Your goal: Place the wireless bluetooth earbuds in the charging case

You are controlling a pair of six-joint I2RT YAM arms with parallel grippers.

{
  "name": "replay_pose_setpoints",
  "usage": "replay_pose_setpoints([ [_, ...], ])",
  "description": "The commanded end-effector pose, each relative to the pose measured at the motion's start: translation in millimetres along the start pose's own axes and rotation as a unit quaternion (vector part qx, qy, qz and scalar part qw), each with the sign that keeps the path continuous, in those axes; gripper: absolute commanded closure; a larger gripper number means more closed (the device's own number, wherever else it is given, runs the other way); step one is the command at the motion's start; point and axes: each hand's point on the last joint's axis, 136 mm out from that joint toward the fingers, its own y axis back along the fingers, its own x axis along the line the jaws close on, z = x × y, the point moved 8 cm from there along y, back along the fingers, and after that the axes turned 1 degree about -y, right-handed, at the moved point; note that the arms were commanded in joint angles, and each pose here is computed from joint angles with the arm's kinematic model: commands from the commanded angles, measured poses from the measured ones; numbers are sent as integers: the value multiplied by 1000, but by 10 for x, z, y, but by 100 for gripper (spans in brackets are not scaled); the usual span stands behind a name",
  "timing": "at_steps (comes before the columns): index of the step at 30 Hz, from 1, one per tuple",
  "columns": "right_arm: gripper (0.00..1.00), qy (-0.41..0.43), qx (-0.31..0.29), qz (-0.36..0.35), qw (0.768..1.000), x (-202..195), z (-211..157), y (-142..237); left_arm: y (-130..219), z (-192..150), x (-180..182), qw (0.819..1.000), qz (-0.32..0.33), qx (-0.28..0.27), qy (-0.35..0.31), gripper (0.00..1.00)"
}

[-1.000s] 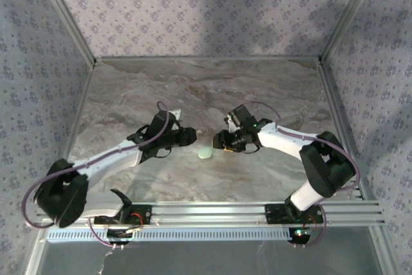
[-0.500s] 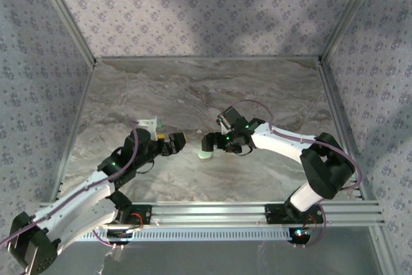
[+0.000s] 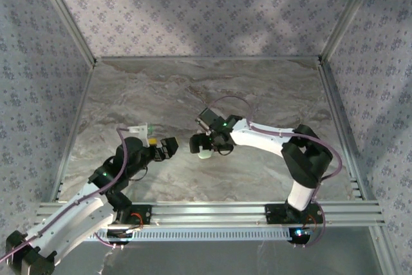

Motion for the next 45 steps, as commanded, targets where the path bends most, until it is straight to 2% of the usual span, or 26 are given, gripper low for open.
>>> replay_pose_setpoints([
  [1,0,-18,1,-68,997,-21,-17,-27,14,-26,62,1000,12,-4,-6,0],
  [10,2,-29,22,-157,987,19,-36,-146,24,-45,94,1000,14,-6,-6,0],
  [25,18,-33,60,-139,988,110,-117,-385,11,-54,105,1000,13,-6,-3,0],
  [38,46,-36,57,-150,986,99,-93,-332,12,-42,100,1000,10,-8,-3,0],
  [45,47,-45,39,-162,985,-41,39,-146,16,-25,96,1000,10,-11,-4,0],
])
